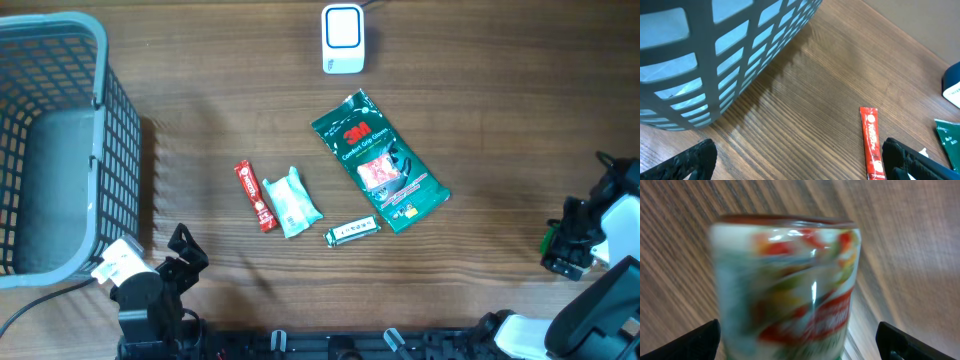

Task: Scan the item barcode
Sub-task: 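Carry the jar right and set it on the table's right edge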

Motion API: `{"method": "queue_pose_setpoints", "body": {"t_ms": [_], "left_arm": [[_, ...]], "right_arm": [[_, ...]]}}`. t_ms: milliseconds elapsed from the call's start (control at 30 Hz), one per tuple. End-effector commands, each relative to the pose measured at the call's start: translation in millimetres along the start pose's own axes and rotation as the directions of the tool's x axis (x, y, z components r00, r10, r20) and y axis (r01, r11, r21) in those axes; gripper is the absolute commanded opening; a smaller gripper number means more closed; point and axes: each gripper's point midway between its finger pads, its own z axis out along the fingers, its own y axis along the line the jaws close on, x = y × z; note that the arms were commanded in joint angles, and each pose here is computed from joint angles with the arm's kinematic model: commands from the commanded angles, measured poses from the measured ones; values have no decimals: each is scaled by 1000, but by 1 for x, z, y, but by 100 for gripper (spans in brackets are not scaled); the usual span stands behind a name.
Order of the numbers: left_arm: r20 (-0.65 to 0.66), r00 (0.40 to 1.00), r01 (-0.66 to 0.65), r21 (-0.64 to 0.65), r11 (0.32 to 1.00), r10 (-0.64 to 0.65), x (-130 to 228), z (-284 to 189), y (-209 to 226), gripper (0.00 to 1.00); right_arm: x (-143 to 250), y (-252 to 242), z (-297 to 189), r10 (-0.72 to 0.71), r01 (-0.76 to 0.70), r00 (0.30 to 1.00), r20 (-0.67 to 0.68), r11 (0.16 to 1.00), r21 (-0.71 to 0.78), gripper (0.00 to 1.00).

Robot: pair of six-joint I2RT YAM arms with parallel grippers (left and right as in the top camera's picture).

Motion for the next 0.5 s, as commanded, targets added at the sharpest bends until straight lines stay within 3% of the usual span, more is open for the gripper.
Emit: {"method": "queue_pose_setpoints", "body": {"t_ms": [0, 100, 200, 233, 367, 467], "left_arm": [[7, 1000, 7, -11, 1000, -7, 0, 1, 2, 100], [7, 1000, 7, -11, 1000, -7, 0, 1, 2, 100], [7, 1000, 7, -11, 1000, -7, 0, 1, 2, 100], [7, 1000, 7, -11, 1000, -7, 0, 1, 2, 100], [7, 1000, 7, -11, 1000, -7, 0, 1, 2, 100], [7, 1000, 7, -11, 1000, -7, 0, 1, 2, 100]], "right_arm": [[-13, 2, 10, 30, -27, 996, 86, 999, -35, 100], [-22, 3, 11, 26, -20, 990, 140, 999, -40, 98], [-23, 17, 10, -57, 70, 987, 150, 994, -85, 74], [-23, 20, 9, -65, 81, 986, 151, 992, -96, 71], [-26, 44, 5, -105, 137, 979, 175, 974, -182, 68], [-24, 82, -6, -139, 196, 972, 189, 923, -331, 68]]}}
